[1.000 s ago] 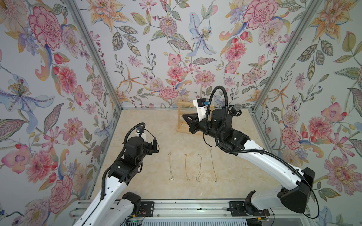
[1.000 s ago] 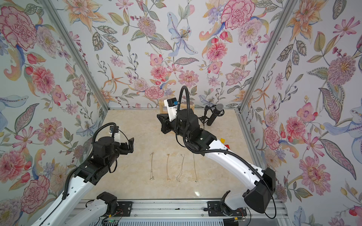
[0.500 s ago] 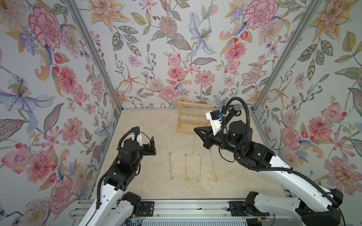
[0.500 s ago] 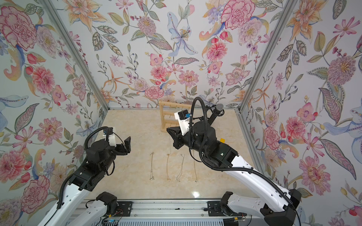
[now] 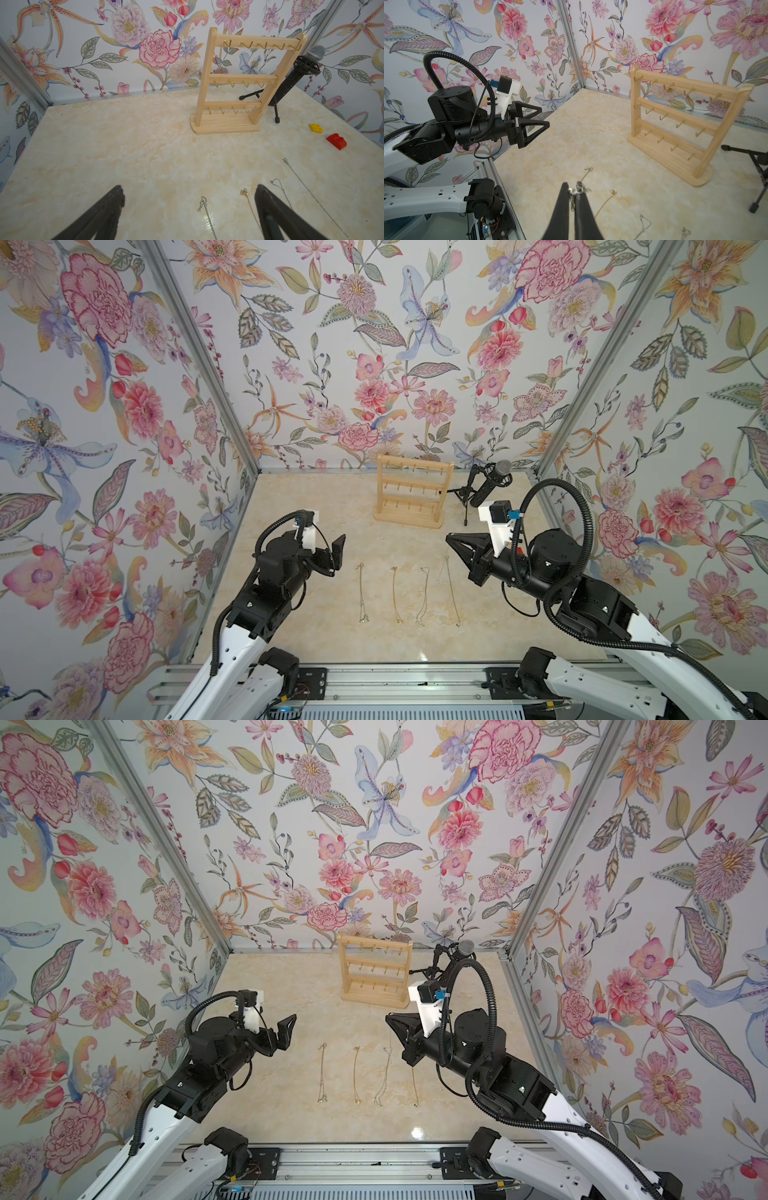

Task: Take the necklace off the jewelry display stand
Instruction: Take off the necklace from the stand, then place the necklace at the center of the board.

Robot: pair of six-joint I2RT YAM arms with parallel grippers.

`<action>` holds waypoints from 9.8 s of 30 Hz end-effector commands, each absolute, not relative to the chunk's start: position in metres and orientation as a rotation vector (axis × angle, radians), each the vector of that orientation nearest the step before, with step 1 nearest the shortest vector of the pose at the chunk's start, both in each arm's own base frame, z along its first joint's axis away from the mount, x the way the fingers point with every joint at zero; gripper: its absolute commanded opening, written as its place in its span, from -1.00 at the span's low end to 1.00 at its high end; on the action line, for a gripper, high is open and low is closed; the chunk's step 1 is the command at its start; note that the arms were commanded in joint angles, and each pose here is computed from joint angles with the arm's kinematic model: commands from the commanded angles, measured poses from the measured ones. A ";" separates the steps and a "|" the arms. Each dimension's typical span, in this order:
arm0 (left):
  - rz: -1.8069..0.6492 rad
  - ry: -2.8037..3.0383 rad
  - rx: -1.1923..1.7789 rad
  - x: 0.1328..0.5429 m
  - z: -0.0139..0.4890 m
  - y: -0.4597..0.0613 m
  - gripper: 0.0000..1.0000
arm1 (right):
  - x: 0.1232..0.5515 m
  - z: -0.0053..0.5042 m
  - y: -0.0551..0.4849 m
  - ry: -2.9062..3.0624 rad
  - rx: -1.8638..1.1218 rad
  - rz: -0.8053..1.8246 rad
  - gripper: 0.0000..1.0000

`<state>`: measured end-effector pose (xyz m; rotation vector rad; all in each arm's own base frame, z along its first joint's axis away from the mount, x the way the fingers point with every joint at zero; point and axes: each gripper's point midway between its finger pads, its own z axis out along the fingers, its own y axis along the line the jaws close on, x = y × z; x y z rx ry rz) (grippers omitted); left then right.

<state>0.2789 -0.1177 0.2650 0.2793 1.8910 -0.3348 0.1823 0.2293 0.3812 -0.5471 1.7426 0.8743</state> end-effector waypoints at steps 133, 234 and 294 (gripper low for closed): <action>-1.476 1.608 1.146 0.152 0.159 -0.499 -1.00 | 0.180 0.306 0.131 1.905 -0.195 0.740 -1.00; -1.328 2.190 0.766 0.167 0.022 -0.545 -0.82 | 0.242 0.130 0.080 2.236 0.228 0.392 -1.00; -0.958 2.412 0.668 0.193 -0.013 -0.516 -0.97 | 0.300 0.040 0.075 2.493 0.279 0.290 -1.00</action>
